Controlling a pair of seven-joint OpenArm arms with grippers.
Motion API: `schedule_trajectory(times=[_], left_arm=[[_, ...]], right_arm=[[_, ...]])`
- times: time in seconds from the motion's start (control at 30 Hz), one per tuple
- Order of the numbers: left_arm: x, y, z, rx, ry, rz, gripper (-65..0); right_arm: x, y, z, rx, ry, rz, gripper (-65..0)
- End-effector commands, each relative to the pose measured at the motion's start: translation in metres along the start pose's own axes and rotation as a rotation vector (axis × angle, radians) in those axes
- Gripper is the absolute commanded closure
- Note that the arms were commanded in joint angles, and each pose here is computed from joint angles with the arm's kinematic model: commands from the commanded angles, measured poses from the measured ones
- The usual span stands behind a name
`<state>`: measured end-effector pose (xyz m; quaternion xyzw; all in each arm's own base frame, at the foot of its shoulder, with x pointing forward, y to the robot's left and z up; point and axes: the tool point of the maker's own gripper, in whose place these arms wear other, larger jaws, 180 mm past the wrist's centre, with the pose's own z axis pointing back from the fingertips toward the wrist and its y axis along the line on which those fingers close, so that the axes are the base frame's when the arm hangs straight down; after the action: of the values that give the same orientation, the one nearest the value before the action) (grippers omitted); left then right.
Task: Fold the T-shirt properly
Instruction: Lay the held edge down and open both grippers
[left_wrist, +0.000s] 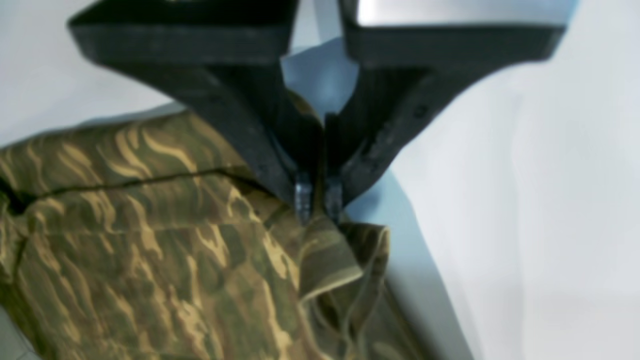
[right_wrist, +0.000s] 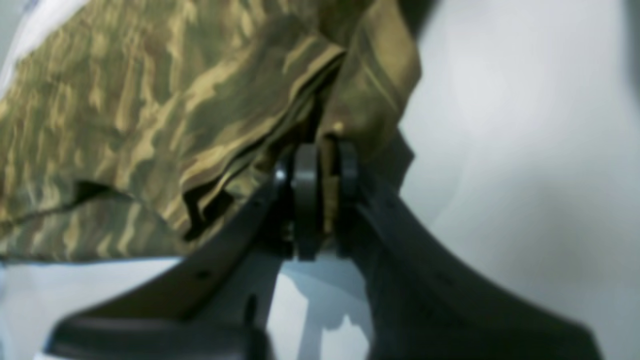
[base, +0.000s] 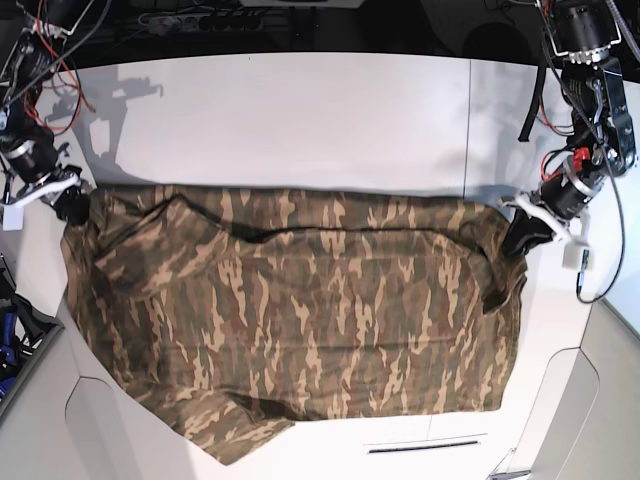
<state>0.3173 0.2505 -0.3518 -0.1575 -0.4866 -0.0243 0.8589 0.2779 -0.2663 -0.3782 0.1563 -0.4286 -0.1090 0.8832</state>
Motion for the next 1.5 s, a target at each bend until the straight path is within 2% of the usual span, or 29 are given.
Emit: schedule_trajectory(times=[0.0, 0.17, 0.33, 0.43, 0.63, 0.8, 1.2, 1.47], left_arm=[[0.022, -0.004, 0.006, -0.018, -0.056, -0.037, 0.0], [0.015, -0.013, 0.027, -0.010, -0.023, -0.089, 0.0], [0.011, 0.008, 0.053, 0.067, -0.025, -0.083, 0.0], [0.003, 0.017, 0.067, 0.093, -0.018, -0.053, 0.0], [-0.022, 0.016, 0.081, 0.081, 0.040, 0.018, 0.0], [-0.034, 0.006, 0.089, 0.036, 0.044, 0.068, 0.0], [-0.052, -0.002, 0.098, 0.001, 0.111, 0.134, 0.0], [-0.054, -0.004, 0.119, 0.015, 0.113, 0.134, 0.0]], right_arm=[[0.018, 0.004, 0.007, 0.016, -0.056, 0.029, 0.0], [0.002, 0.009, 0.028, 0.019, -0.031, 0.056, 0.0], [-0.015, 0.004, 0.042, -0.007, 0.033, 0.074, 0.0], [-0.019, -0.001, 0.051, -0.010, 0.029, 0.048, 0.0], [-0.032, -0.008, 0.068, 0.000, 0.055, -0.017, 0.0], [-0.043, -0.013, 0.080, -0.006, 0.072, -0.053, 0.0], [-0.054, -0.030, 0.096, -0.060, 0.124, -0.069, 0.0], [-0.055, -0.034, 0.100, -0.075, 0.131, -0.074, 0.0]])
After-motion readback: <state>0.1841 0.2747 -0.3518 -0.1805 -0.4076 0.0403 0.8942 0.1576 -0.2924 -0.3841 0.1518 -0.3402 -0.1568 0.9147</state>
